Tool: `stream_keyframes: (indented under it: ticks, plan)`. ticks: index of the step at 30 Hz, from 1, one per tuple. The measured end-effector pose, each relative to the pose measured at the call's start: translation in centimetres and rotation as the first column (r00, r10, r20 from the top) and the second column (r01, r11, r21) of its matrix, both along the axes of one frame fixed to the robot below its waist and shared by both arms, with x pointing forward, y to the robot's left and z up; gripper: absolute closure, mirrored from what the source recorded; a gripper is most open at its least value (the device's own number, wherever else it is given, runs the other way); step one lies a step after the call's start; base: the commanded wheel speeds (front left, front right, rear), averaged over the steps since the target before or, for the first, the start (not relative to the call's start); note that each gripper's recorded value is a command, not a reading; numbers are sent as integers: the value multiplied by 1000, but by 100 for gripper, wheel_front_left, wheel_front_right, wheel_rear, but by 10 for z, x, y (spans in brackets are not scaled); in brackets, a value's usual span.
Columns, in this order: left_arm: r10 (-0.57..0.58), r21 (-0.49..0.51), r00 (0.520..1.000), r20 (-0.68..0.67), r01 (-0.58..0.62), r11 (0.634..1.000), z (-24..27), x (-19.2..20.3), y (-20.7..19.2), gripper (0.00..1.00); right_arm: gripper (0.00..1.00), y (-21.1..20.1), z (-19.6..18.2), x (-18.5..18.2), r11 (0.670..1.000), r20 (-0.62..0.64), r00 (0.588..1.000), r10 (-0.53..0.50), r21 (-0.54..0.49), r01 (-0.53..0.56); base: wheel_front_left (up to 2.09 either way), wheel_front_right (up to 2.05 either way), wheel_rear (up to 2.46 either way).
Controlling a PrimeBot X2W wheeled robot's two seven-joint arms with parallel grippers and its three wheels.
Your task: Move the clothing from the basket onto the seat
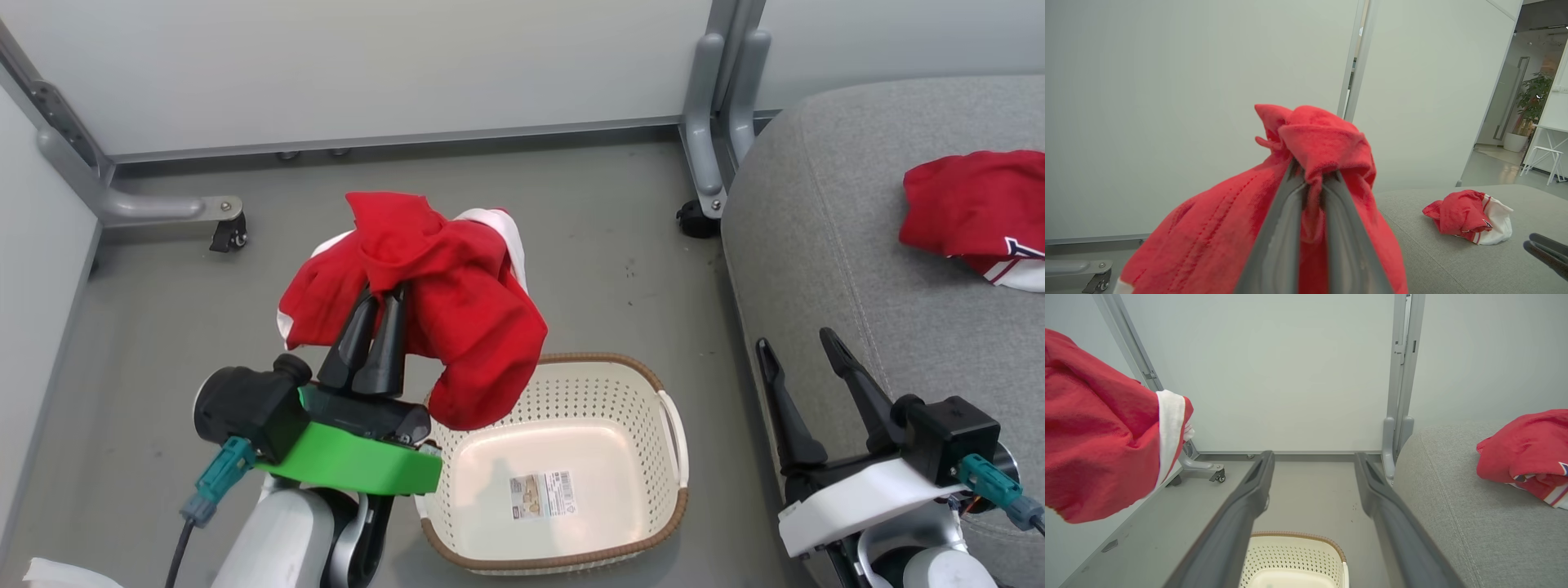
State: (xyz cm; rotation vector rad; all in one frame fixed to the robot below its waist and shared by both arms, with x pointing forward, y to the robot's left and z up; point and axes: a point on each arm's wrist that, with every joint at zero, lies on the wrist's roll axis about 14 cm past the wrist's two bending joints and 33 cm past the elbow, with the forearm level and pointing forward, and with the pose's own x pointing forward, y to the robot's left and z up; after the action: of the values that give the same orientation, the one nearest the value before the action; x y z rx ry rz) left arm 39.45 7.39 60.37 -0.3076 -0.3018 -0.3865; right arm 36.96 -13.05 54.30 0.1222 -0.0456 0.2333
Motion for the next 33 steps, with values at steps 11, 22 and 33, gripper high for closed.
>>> stream_keyframes:
  ticks: [11, 22, 33]
  plan:
    - [-16, -7, 1000, 6, 16, 1000, 4, -6, -5, 100, 0, 4, 0, -7, 1000, -4, 1000, 10, 12, -10, 0, 0, 0]
    - [-21, -6, 1000, 2, 21, 1000, 4, -7, -7, 100, 0, 33, 9, -7, 994, 21, 994, 103, 22, -103, 0, 0, 0]
    - [-34, -1, 999, -21, 34, 999, -5, 3, -10, 100, 0, 144, 56, -3, 885, 150, 881, 449, 61, -462, 0, 0, 0]
